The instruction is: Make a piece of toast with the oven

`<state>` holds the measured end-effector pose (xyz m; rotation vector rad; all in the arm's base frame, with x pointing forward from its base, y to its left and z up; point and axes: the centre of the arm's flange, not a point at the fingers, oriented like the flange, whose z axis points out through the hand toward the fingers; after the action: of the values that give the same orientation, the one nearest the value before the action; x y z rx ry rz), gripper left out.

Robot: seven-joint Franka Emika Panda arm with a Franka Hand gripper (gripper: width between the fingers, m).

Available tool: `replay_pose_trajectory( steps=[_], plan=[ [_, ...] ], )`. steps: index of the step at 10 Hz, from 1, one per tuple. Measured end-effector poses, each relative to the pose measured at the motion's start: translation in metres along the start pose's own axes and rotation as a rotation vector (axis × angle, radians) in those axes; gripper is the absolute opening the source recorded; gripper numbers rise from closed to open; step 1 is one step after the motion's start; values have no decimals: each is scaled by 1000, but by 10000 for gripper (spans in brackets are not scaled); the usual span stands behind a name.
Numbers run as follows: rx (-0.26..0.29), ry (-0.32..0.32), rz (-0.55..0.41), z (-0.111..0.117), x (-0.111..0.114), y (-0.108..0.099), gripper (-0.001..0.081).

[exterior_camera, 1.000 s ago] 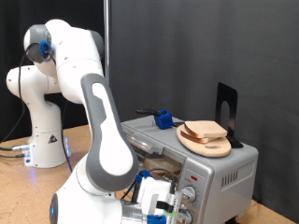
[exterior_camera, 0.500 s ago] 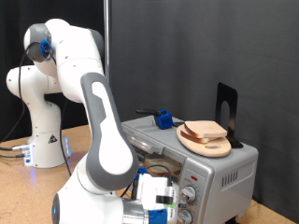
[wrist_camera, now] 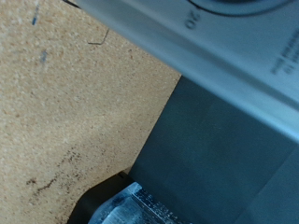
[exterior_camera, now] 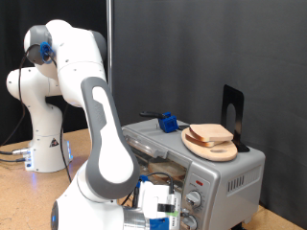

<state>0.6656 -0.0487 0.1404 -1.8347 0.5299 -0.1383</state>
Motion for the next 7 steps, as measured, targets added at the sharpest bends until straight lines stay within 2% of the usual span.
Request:
replay_pose_trajectory(
  steps=[2, 7],
  plan=[
    [-7, 0, 7, 3, 0, 7, 795],
    [-9, -7, -29, 6, 0, 5, 795]
  ],
)
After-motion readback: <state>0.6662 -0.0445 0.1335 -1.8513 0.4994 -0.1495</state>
